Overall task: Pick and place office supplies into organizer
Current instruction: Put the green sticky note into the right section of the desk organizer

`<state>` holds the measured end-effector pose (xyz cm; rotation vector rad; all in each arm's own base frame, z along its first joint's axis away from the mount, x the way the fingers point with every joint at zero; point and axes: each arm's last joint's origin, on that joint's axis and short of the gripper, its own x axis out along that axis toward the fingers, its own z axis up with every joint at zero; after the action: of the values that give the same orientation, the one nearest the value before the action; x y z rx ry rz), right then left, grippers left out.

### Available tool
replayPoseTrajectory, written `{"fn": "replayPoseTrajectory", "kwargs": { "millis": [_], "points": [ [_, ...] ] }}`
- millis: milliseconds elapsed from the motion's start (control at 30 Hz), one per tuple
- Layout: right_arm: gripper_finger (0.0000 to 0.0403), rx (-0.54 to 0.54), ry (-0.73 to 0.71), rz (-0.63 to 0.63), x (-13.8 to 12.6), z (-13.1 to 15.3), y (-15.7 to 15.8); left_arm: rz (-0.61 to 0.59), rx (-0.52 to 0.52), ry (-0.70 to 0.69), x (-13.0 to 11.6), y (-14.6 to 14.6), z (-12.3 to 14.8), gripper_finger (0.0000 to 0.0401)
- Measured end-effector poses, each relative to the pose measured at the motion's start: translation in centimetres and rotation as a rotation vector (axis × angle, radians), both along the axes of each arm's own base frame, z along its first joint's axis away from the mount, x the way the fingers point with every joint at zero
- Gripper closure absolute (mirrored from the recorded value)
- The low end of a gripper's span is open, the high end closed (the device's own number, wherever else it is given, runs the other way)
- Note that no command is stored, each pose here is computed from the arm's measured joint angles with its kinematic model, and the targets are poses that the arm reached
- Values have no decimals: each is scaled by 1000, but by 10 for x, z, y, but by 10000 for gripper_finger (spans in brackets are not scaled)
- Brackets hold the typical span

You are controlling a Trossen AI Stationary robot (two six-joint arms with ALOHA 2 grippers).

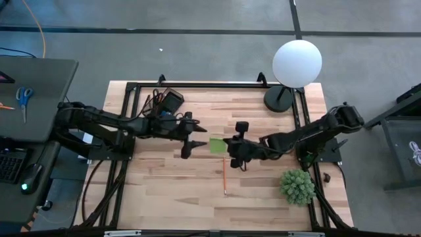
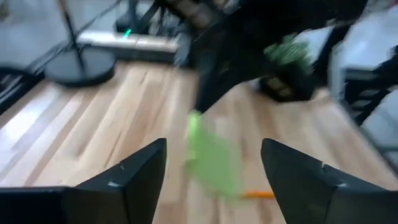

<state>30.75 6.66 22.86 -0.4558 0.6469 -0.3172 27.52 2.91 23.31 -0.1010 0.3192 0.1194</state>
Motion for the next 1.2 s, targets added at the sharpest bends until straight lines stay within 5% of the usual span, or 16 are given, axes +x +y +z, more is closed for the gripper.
{"fn": "replayPoseTrajectory", "kwargs": {
  "millis": [167,933,1200],
  "points": [
    [403,-71,-5,25,0,3,11,85,12,120,1,2,4,138],
    [403,-46,-52,33,5,7,5,81,-38,70,19,4,-10,137],
    [403,-21,-63,11,5,6,5,109,-19,80,18,5,-11,228]
  ]
}}
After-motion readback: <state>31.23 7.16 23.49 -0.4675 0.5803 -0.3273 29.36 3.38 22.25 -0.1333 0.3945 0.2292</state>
